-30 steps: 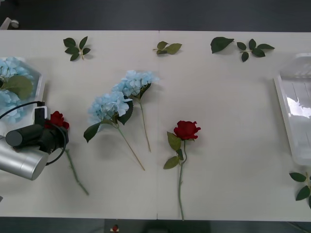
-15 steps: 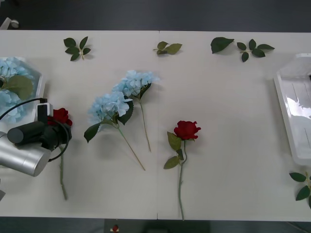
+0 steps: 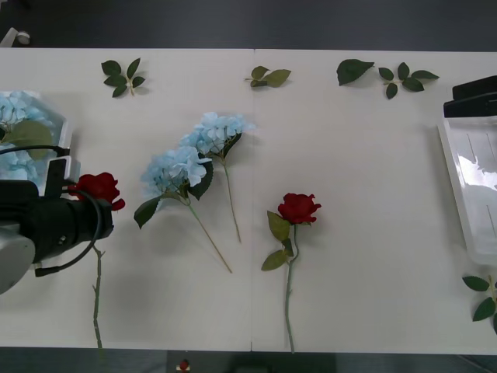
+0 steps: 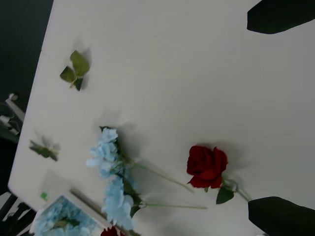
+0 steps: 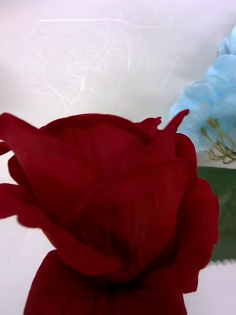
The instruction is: Put the red flowers into the right box and the blue flowers into the left box
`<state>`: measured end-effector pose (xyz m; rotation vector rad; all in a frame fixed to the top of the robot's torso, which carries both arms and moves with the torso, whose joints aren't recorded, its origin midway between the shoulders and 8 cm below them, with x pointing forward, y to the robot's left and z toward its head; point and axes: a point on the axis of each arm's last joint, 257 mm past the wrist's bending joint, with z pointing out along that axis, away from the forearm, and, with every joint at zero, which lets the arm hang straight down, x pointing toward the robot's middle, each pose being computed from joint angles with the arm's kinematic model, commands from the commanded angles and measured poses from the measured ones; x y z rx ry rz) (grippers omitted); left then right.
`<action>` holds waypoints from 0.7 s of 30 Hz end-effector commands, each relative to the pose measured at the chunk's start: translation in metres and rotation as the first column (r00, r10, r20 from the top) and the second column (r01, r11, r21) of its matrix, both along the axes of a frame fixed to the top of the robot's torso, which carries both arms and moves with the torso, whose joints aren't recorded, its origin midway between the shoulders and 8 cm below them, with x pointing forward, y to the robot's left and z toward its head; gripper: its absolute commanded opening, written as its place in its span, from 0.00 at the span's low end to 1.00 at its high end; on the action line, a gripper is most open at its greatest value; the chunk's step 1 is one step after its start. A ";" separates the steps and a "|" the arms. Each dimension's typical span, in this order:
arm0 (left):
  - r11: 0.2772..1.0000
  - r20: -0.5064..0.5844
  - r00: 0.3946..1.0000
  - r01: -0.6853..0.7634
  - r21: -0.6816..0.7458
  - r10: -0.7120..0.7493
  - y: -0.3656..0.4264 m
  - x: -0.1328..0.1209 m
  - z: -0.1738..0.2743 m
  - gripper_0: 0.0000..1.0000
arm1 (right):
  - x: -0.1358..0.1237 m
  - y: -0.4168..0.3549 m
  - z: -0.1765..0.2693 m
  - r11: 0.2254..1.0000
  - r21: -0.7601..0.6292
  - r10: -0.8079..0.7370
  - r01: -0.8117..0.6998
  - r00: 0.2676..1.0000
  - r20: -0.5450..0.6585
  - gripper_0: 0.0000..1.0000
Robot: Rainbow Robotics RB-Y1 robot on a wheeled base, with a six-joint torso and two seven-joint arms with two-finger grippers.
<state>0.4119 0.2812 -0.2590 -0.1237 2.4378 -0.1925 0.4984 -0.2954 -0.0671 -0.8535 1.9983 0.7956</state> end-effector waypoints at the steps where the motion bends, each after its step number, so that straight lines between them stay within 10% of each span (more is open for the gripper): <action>1: 0.999 0.027 0.998 0.049 0.019 -0.049 0.004 -0.021 0.046 0.00 | -0.021 0.039 0.011 0.991 0.107 0.076 -0.079 0.996 0.039 0.96; 21: 0.741 0.567 0.715 0.623 -0.251 -0.409 -0.165 -0.039 0.189 0.00 | -0.112 0.154 -0.034 0.913 0.384 0.097 -0.135 0.988 0.119 0.97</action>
